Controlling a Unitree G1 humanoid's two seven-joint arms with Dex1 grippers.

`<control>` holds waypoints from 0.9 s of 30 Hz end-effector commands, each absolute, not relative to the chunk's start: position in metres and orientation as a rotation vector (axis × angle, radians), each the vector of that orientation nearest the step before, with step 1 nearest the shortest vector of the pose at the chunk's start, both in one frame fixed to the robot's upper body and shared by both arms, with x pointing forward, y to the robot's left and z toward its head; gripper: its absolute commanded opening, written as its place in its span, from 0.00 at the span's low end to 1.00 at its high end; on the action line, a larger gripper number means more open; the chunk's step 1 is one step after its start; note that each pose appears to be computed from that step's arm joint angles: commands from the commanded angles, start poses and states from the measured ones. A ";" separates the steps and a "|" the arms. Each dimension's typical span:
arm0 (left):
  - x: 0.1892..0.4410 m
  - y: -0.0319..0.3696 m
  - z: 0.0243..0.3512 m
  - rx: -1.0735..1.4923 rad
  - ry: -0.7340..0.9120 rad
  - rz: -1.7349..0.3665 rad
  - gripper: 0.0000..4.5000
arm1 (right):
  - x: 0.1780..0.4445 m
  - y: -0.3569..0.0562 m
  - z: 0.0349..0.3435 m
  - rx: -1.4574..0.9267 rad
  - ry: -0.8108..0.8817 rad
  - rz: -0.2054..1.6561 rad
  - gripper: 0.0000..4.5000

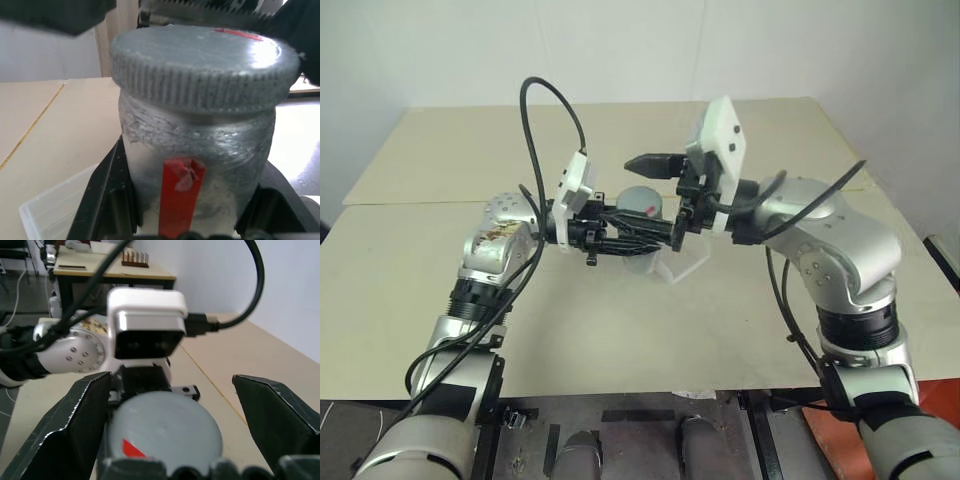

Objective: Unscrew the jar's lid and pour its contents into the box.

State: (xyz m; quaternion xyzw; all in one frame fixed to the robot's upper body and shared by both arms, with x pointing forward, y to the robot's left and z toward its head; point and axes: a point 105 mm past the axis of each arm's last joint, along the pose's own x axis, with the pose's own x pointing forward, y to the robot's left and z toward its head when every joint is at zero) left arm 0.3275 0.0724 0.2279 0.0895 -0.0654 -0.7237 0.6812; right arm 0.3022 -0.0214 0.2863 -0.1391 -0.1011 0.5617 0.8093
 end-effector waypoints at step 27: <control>0.321 0.086 0.246 0.241 -0.197 -1.612 0.43 | 0.324 -0.095 0.296 -0.285 -0.202 0.948 1.00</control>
